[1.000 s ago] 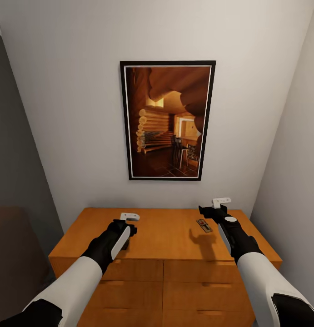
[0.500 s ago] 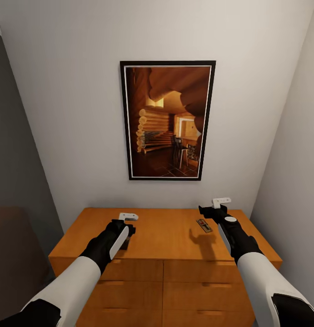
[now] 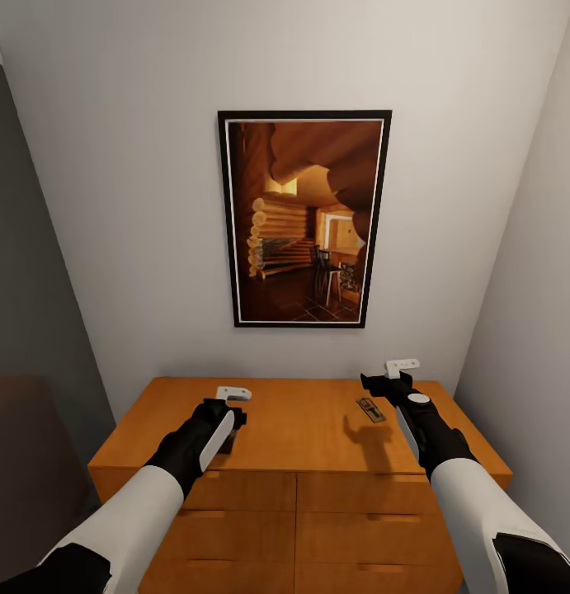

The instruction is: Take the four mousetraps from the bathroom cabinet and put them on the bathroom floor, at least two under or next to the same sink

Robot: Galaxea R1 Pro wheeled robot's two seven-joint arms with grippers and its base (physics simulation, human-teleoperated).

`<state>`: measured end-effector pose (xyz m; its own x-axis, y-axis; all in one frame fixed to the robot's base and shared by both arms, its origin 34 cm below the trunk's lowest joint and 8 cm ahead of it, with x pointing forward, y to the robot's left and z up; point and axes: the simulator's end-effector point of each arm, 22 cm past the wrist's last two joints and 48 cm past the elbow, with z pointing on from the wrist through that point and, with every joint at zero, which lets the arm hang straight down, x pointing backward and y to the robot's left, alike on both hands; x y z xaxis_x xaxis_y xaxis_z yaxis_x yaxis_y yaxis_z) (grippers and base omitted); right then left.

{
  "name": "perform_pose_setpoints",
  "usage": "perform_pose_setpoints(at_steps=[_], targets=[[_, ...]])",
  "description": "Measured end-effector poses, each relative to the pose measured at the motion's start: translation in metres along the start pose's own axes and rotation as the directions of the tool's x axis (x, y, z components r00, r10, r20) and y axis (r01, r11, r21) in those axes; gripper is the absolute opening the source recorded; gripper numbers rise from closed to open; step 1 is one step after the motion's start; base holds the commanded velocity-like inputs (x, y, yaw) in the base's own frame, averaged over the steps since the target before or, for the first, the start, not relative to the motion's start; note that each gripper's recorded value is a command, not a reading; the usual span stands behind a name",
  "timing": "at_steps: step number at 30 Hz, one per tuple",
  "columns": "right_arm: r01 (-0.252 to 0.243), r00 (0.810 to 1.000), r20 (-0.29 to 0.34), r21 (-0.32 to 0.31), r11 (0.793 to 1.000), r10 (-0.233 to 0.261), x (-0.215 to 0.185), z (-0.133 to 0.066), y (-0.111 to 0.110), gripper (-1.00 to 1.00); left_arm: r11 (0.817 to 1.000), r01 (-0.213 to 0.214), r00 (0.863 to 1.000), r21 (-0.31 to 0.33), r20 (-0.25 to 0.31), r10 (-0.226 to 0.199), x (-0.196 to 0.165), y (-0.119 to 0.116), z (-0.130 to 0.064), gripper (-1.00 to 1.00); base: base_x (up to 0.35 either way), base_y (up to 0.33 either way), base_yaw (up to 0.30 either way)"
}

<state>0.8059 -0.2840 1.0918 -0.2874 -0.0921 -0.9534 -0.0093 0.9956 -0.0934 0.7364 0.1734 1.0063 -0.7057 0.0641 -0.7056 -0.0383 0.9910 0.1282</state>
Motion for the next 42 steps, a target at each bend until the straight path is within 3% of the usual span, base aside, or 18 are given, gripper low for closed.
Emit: perform_pose_setpoints(at_steps=[42], targets=[[0.001, 1.0, 0.001, 0.0, 1.0, -0.001, 0.014, 0.014, 0.002, 1.0, 1.0, -0.003, 1.0, 0.01, -0.011, 0.004, 0.009, -0.01, 0.019, 1.0, 0.0, 0.0, 0.0]])
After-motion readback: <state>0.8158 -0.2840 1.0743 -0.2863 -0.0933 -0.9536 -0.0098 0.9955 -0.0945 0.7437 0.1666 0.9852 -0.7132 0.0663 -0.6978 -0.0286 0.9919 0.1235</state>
